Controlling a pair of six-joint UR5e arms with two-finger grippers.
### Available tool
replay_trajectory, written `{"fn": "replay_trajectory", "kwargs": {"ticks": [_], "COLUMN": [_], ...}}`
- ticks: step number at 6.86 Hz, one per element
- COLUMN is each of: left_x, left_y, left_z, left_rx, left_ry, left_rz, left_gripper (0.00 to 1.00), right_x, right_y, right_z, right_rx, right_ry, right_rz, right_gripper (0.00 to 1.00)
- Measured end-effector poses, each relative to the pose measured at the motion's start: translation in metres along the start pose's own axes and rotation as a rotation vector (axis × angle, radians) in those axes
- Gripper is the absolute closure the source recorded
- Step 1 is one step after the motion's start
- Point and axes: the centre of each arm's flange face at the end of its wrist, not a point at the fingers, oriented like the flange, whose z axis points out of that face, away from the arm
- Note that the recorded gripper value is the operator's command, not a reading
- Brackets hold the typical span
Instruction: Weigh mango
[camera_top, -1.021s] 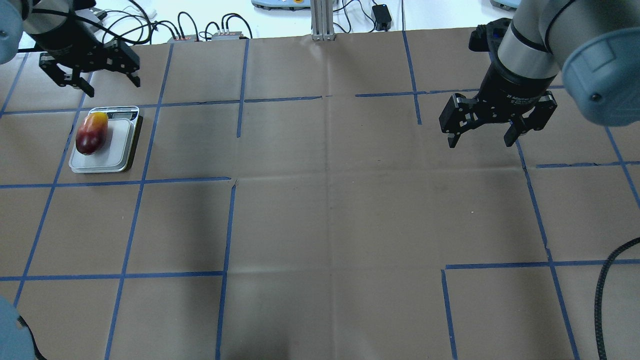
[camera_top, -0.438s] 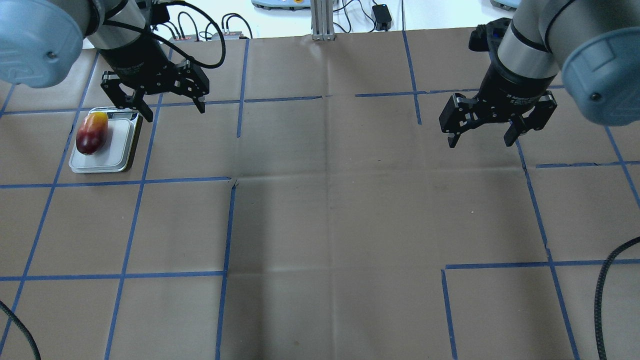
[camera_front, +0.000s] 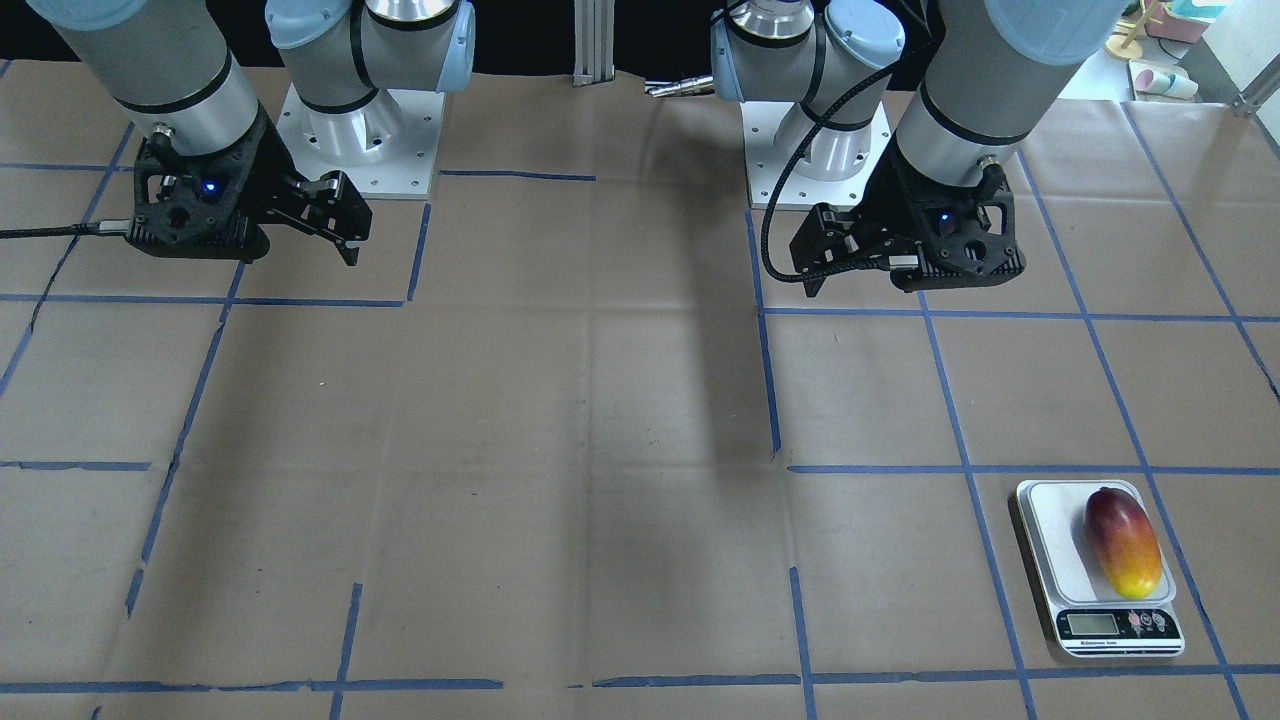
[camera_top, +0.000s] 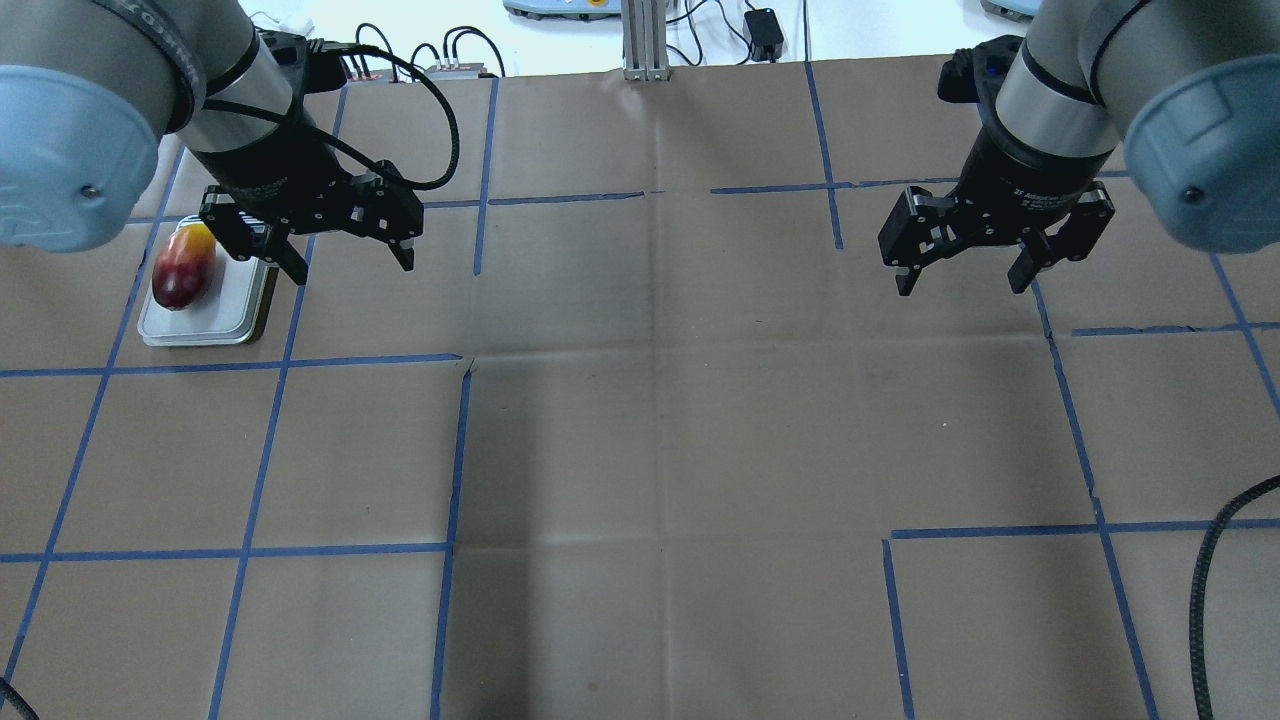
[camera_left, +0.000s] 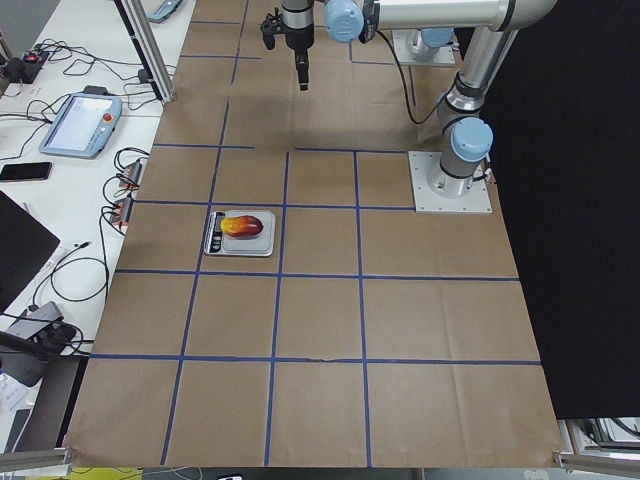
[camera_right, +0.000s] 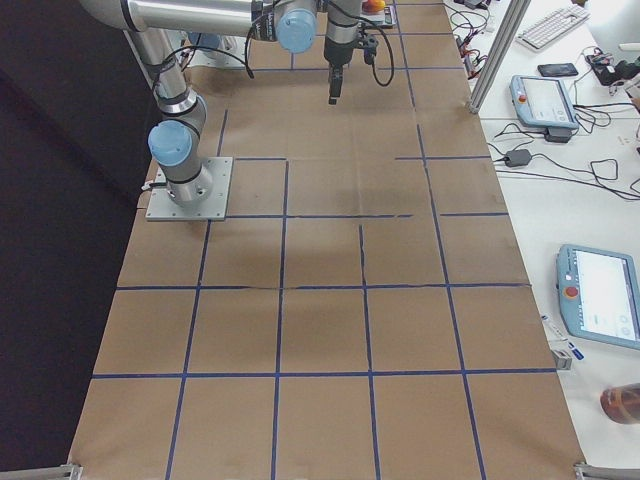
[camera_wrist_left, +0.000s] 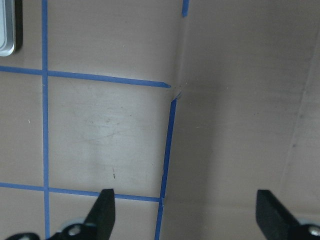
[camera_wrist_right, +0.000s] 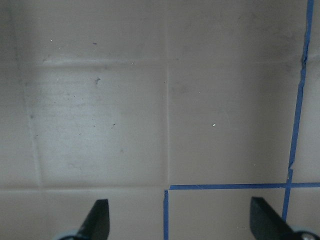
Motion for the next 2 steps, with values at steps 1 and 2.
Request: {"fn": "replay_trajectory", "kwargs": {"ticks": [1, 2], "left_x": [0.0, 0.0], "left_y": [0.0008, 0.0016], "left_z": [-0.0012, -0.0025], "left_rx": [0.003, 0.005], "left_ry": [0.0, 0.0], "left_rz": [0.003, 0.004], "left_gripper": [0.0, 0.0], "right_x": [0.0, 0.0], "right_y": [-0.0001, -0.0001], "right_z": [0.0001, 0.0001], "right_rx": [0.0, 0.0], "right_ry": [0.0, 0.0], "right_rz": [0.0, 0.0], "right_gripper": [0.0, 0.0]}}
